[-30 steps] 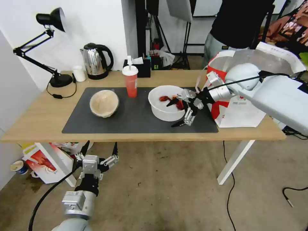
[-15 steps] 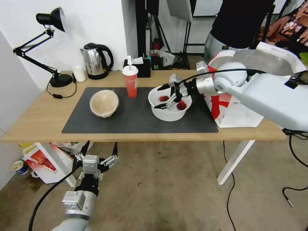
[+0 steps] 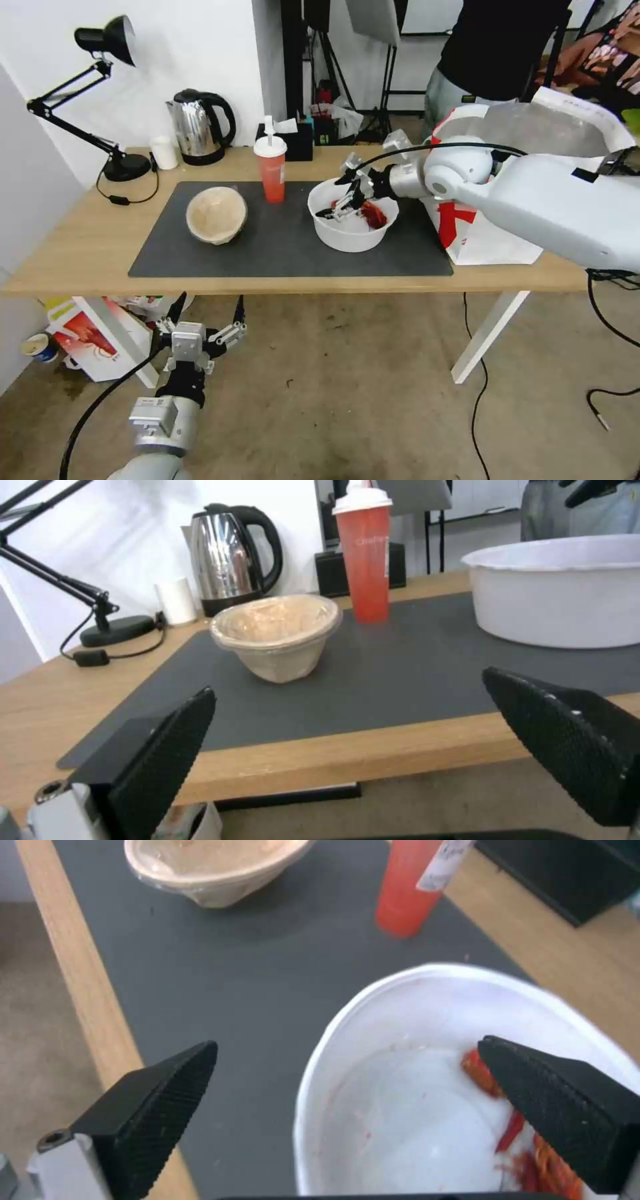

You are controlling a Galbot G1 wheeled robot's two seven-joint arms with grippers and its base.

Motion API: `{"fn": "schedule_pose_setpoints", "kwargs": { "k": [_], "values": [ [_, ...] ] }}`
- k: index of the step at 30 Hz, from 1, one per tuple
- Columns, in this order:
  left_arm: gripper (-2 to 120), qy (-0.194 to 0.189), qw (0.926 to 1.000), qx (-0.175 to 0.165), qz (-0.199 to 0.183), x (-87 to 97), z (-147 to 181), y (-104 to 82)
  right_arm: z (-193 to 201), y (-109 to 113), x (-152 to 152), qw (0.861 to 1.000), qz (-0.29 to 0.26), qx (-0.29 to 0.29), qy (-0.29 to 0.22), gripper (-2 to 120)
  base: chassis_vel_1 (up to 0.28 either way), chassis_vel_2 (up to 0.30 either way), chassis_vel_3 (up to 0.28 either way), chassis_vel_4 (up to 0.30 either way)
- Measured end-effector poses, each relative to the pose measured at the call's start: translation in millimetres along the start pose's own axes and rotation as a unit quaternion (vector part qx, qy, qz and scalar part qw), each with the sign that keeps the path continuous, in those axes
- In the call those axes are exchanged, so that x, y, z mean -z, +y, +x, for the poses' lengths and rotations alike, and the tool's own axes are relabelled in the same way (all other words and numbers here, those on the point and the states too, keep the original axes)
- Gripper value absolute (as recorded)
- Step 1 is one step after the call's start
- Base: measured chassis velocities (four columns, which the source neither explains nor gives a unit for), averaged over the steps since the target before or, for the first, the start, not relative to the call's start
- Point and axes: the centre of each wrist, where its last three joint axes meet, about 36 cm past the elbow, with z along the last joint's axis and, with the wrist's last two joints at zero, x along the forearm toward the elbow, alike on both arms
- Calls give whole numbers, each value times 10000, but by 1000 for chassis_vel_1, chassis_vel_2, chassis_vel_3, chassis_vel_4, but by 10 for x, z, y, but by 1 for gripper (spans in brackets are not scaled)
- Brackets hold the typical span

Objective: Pick up the trash from the table and place it into the takeout bag.

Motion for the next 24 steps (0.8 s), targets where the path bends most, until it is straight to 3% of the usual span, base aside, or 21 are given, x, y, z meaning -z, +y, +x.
{"fn": "schedule_pose_setpoints", "kwargs": {
  "k": [24],
  "values": [
    [100,0,10000,0,0,0,0,0,31,22,-61,9995,-58,241,215,100,0,0,0,0]
  ]
}}
